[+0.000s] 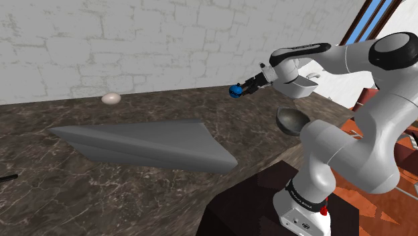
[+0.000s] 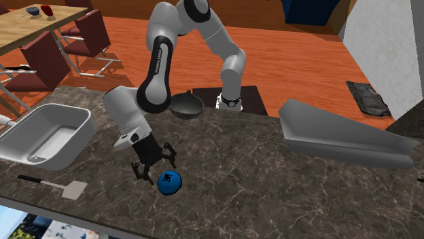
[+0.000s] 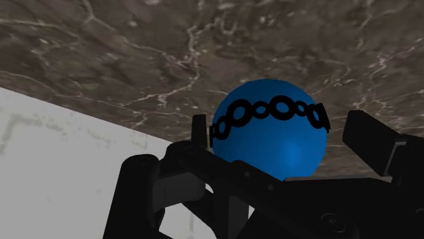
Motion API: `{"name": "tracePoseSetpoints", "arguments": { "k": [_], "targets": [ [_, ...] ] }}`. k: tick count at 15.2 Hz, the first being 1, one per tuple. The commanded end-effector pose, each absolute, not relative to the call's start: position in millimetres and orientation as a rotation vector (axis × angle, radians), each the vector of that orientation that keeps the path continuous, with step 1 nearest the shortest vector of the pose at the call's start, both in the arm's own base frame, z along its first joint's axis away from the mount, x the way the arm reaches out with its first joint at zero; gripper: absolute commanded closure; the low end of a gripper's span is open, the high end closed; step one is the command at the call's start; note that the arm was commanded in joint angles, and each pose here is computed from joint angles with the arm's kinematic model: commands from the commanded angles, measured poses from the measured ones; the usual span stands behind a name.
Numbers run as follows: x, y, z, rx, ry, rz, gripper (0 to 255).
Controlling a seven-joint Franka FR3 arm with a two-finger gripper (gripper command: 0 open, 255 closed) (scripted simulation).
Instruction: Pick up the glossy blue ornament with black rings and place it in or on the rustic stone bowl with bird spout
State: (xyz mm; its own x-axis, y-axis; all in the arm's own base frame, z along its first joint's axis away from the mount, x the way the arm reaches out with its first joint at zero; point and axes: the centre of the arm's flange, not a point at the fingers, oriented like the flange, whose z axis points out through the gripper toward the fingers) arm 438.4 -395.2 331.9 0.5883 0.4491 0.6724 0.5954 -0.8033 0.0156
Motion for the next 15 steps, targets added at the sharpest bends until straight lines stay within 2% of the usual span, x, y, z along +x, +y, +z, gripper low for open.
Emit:
{"name": "tracePoseSetpoints", "arguments": {
  "k": [1, 10, 11, 15],
  "targets": [
    [444.0, -390.6, 323.2, -2.606, -0.87, -1.015, 0],
    [448.5, -387.4, 317.1, -2.606, -0.87, -1.015, 0],
    [448.5, -387.4, 317.1, -2.606, -0.87, -1.015, 255],
    [448.7, -387.5, 317.2, -2.606, -0.87, -1.015, 255]
  ]
}}
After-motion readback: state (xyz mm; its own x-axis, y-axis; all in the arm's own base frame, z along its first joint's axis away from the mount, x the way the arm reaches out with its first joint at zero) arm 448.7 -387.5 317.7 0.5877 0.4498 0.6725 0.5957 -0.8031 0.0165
